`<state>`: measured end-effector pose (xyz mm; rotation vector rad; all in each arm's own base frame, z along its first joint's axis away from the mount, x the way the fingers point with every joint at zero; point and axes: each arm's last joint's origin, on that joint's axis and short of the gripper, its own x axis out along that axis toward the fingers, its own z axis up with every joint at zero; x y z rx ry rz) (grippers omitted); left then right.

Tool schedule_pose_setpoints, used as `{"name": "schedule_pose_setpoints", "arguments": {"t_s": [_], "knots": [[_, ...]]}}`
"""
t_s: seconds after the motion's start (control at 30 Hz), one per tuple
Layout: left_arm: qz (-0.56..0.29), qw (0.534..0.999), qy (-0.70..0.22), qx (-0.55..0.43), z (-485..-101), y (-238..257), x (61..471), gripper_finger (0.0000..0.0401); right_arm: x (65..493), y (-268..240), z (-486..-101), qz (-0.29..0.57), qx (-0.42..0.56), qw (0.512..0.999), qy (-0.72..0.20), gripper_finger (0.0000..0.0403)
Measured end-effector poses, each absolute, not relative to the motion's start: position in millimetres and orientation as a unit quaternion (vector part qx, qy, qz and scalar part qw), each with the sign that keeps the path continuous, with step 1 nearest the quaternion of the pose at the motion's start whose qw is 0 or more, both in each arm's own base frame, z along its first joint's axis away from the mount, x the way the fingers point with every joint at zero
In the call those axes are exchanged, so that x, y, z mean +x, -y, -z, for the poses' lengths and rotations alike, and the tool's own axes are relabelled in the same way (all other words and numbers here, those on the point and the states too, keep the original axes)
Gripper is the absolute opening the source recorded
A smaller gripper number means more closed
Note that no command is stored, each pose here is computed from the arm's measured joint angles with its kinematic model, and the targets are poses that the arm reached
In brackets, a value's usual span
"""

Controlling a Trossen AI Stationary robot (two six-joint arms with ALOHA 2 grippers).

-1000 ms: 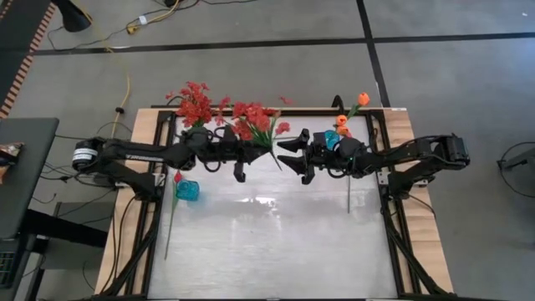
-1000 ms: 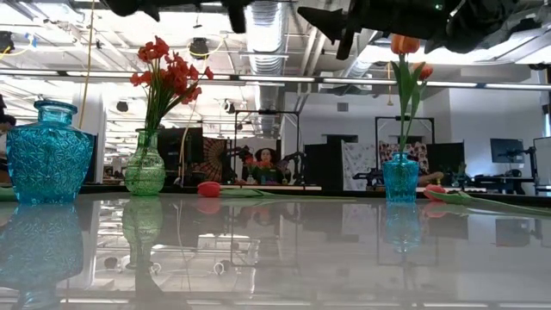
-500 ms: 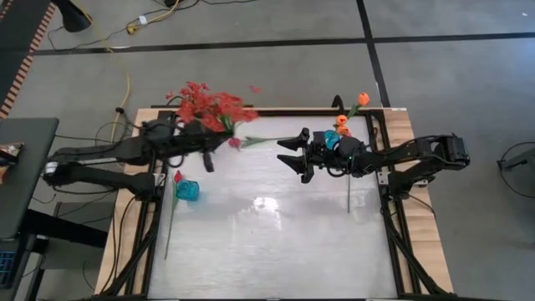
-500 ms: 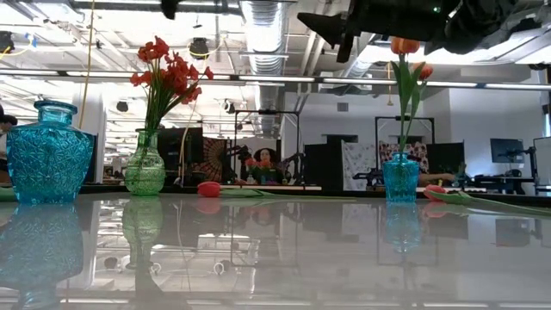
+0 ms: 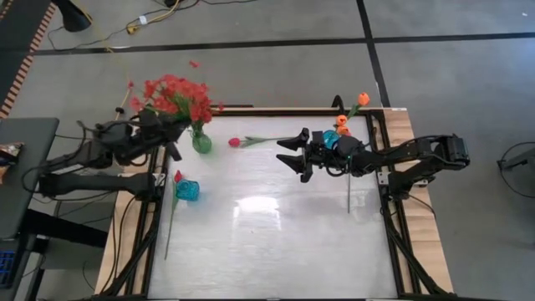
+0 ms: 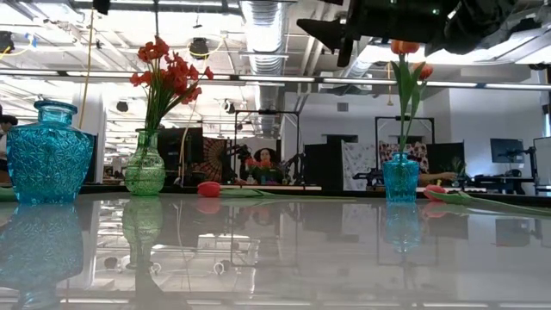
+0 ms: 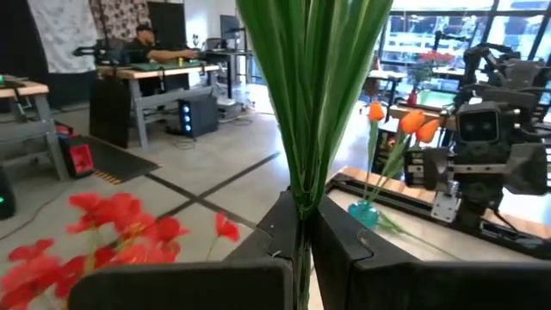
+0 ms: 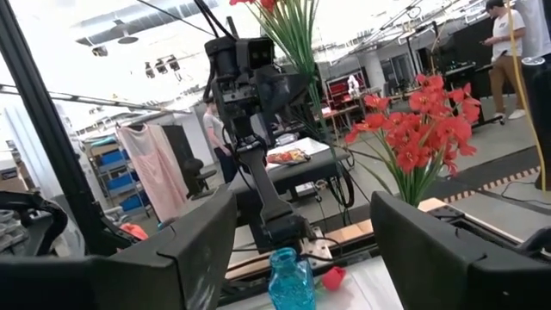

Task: Sort flowers into vase by color
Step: Put the red flowers into the green vase

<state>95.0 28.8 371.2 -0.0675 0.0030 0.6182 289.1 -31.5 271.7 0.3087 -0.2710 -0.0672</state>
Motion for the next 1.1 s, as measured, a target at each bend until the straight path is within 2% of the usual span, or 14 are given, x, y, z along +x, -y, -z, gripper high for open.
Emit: {"name": "schedule_pose_setpoints", "arguments": {"t_s": [0.2,0.5,0.63,0.8,1.1], "knots": [[-0.303,0.951,-0.013,-0.055,-365,-25,74,0.0004,289,32,-270,0.036,0.153,0.979,0.128,0.0295],[-0.443,0.89,-0.021,-0.105,-353,-29,57,0.0004,289,37,-270,0.043,0.157,0.979,0.125,0.0295],[-0.524,0.842,-0.002,-0.132,-336,-34,61,0.0004,289,37,-269,0.044,0.157,0.979,0.124,0.0295],[-0.579,0.799,0.013,-0.161,-306,-37,71,0.0004,289,39,-269,0.046,0.161,0.978,0.125,0.0295],[-0.606,0.778,0.058,-0.153,-280,-41,87,0.0004,289,39,-269,0.045,0.161,0.978,0.125,0.0295]]}}
